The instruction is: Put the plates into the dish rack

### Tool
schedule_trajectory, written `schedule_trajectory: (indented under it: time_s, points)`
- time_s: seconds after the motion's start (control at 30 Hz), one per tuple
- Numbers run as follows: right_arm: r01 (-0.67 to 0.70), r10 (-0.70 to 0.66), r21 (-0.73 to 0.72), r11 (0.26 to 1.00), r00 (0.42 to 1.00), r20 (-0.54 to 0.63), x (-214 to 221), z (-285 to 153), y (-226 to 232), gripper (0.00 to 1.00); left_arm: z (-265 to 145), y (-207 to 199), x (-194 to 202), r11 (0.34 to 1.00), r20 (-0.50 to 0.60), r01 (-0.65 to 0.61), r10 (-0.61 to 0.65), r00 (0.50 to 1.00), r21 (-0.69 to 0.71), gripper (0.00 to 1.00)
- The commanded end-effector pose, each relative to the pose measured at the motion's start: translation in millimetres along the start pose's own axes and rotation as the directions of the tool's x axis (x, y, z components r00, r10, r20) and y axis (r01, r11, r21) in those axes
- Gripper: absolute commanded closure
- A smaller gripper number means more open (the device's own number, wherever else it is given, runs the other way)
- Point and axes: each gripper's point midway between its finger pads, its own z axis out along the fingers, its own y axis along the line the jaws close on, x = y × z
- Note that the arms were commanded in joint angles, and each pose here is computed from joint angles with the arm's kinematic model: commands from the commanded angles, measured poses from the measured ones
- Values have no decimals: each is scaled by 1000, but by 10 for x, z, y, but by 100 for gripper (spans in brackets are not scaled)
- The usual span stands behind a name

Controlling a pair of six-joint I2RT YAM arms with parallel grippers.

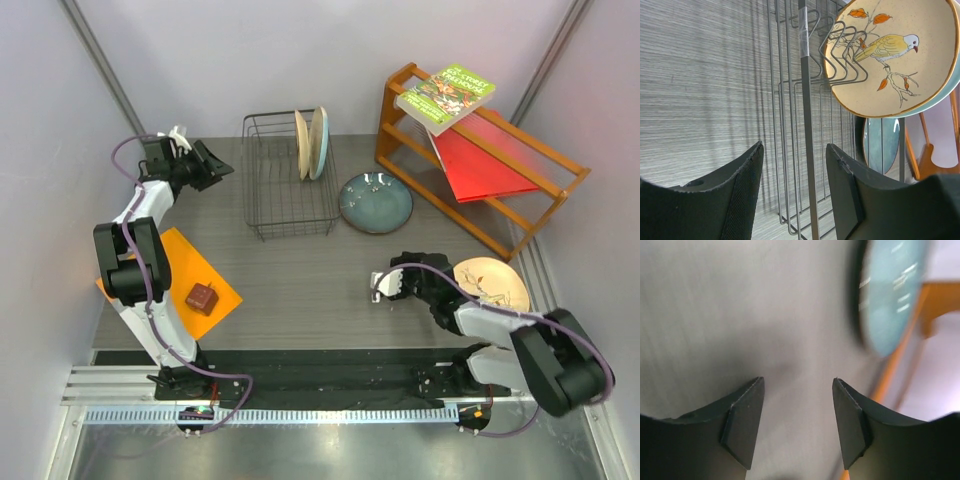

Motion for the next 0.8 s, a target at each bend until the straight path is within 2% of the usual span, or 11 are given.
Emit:
schedule_trajectory:
  time_s: [0.0, 0.3, 0.53, 0.77]
  points:
    - [210, -239, 287, 935, 968, 72, -294, 100, -708, 38, -157, -176, -116, 998, 31, -50, 49, 998, 35, 46]
    - [219, -241, 286, 933, 970, 44, -215, 612, -783, 41, -166, -117, -6, 999, 12, -47, 47, 999, 21, 46]
    - [226, -266, 313, 922, 960, 90, -297, 819, -830, 42, -192, -80, 67, 999, -3, -49, 49, 999, 12, 46]
    - [210, -258, 331, 920, 960, 108, -320, 1043, -900, 49, -192, -55, 132, 999, -13, -48, 48, 999, 6, 46]
